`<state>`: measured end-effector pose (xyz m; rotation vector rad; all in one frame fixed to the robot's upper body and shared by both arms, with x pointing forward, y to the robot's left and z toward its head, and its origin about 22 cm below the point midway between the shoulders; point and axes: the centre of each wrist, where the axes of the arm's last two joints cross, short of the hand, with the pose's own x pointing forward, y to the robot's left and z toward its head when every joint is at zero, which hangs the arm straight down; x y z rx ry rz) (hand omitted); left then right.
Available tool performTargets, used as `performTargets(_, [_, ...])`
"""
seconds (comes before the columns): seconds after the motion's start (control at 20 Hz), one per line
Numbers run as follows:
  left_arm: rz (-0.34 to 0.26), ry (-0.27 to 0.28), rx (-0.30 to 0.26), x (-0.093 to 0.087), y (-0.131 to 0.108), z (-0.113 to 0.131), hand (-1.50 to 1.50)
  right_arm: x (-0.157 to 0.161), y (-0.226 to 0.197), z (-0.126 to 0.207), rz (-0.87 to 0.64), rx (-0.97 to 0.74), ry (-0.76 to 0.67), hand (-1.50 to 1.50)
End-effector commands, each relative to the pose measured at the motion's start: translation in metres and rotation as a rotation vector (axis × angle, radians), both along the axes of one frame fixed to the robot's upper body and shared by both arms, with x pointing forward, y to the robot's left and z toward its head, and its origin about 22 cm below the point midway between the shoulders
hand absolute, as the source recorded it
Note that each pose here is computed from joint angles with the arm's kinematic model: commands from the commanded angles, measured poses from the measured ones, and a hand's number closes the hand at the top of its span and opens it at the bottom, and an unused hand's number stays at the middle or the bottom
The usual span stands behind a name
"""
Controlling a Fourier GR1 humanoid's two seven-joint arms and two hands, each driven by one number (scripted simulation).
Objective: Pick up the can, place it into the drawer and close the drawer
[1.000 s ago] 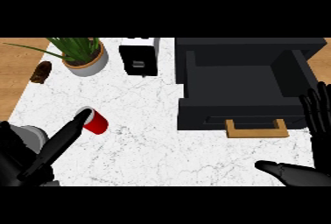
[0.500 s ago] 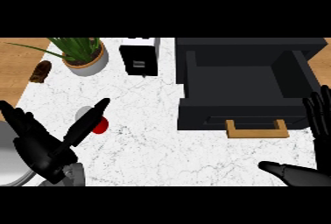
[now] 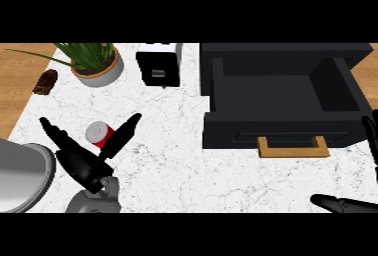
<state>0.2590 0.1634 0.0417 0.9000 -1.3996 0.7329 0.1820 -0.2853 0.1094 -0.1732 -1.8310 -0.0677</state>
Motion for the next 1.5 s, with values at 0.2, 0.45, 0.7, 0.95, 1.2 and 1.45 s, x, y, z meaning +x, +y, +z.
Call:
performTargets(0.2, [0.094,0.024,-0.044,0.017,-0.006,-0.039,-1.5,-0.012,-0.007,0.022,-0.001,-0.01,-0.011,-1.5])
performTargets(0.45, [0.13,0.035,-0.057,0.002,-0.014,-0.055,-1.5,-0.025,0.004,0.018,-0.018,-0.009,-0.02,-1.5])
performTargets(0.7, [0.128,0.042,-0.092,-0.013,-0.002,-0.055,-1.5,-0.013,-0.009,0.011,-0.039,-0.007,-0.009,-1.5])
performTargets(0.95, [0.159,0.096,-0.095,-0.006,0.002,-0.069,-1.5,-0.015,-0.021,0.01,-0.029,-0.004,-0.014,-1.5])
performTargets(1.2, [0.154,0.073,-0.121,0.002,0.021,-0.062,-1.5,-0.018,-0.012,0.006,-0.034,0.01,-0.011,-1.5])
performTargets(1.45, [0.184,0.104,-0.112,0.007,0.03,-0.077,-1.5,-0.02,-0.018,0.021,-0.015,-0.023,-0.009,-1.5])
